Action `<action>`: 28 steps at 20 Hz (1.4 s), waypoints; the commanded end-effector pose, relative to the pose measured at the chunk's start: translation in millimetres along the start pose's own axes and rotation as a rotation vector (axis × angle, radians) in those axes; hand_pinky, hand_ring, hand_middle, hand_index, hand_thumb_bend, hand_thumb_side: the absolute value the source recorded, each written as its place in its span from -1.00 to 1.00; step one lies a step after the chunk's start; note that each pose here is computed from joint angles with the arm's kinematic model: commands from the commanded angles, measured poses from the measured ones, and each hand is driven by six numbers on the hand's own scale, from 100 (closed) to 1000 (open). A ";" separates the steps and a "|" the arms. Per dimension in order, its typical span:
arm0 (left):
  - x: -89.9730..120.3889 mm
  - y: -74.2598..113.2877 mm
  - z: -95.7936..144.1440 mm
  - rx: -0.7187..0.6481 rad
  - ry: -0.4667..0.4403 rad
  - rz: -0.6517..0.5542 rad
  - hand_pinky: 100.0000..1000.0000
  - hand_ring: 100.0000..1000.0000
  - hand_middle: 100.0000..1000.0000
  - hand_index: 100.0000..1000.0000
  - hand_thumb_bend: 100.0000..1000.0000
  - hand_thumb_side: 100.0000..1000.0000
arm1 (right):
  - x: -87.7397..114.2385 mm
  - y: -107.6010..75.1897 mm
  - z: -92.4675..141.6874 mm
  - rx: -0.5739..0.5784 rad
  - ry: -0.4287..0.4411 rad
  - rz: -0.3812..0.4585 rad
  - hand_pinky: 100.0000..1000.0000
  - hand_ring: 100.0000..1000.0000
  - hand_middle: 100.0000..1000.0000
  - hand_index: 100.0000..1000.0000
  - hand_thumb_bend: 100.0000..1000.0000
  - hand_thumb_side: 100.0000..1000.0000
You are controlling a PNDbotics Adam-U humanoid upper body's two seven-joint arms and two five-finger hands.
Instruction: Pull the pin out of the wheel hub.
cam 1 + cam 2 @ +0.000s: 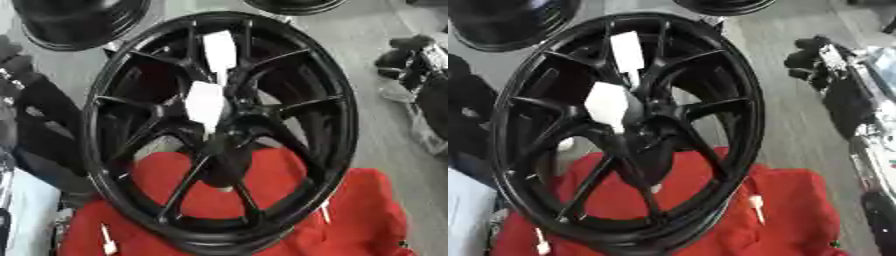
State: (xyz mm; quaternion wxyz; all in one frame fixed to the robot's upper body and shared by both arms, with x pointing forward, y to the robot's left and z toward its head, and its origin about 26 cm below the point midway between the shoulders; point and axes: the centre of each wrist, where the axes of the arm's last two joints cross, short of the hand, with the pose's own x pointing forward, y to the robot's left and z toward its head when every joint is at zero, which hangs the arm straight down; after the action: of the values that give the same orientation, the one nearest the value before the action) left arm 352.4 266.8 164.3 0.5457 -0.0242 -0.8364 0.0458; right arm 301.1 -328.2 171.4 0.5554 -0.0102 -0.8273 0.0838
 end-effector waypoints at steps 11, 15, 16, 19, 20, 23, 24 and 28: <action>9.7 0.8 -4.0 -0.013 -0.035 -0.016 0.47 0.52 0.38 0.54 -1.00 0.53 | 8.5 -3.4 -6.4 0.016 -0.017 0.021 0.61 0.46 0.15 0.45 -1.00 0.32; 10.0 1.5 -3.8 -0.016 -0.036 -0.018 0.47 0.52 0.38 0.53 -1.00 0.53 | 17.6 -7.8 -12.1 0.016 -0.048 0.028 0.61 0.47 0.16 0.45 -1.00 0.25; 9.6 2.7 -3.5 -0.015 -0.032 -0.022 0.47 0.52 0.38 0.53 -1.00 0.53 | 23.7 -9.6 -14.2 0.023 -0.070 0.037 0.61 0.47 0.16 0.45 -1.00 0.21; 8.4 6.2 -2.3 -0.007 -0.026 -0.033 0.47 0.52 0.38 0.53 -1.00 0.53 | 43.7 -16.1 -20.3 0.041 -0.140 0.065 0.61 0.48 0.17 0.46 -1.00 0.11; 8.1 7.6 -1.9 -0.003 -0.024 -0.038 0.47 0.52 0.38 0.53 -1.00 0.53 | 51.0 -17.8 -22.6 0.052 -0.163 0.077 0.61 0.48 0.17 0.46 -1.00 0.08; 6.2 12.7 -0.1 0.007 -0.014 -0.055 0.46 0.52 0.38 0.53 -1.00 0.53 | 74.6 -20.7 -31.4 0.099 -0.232 0.115 0.61 0.49 0.19 0.47 -1.00 -0.02; 5.4 14.2 0.6 0.009 -0.009 -0.061 0.46 0.52 0.38 0.53 -1.00 0.53 | 82.7 -21.2 -35.1 0.119 -0.250 0.130 0.62 0.50 0.20 0.47 -1.00 -0.05; 2.5 19.8 3.2 0.015 0.007 -0.083 0.46 0.52 0.38 0.53 -1.00 0.54 | 117.1 -20.2 -51.7 0.223 -0.324 0.219 0.62 0.52 0.22 0.49 -1.00 -0.19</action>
State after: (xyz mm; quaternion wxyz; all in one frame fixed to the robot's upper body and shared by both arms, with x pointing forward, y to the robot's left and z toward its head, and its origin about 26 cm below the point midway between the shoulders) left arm 349.0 278.8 154.3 0.5598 -0.0002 -0.8278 0.0367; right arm 310.8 -326.8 284.4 0.4168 -0.0128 -0.8852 0.2062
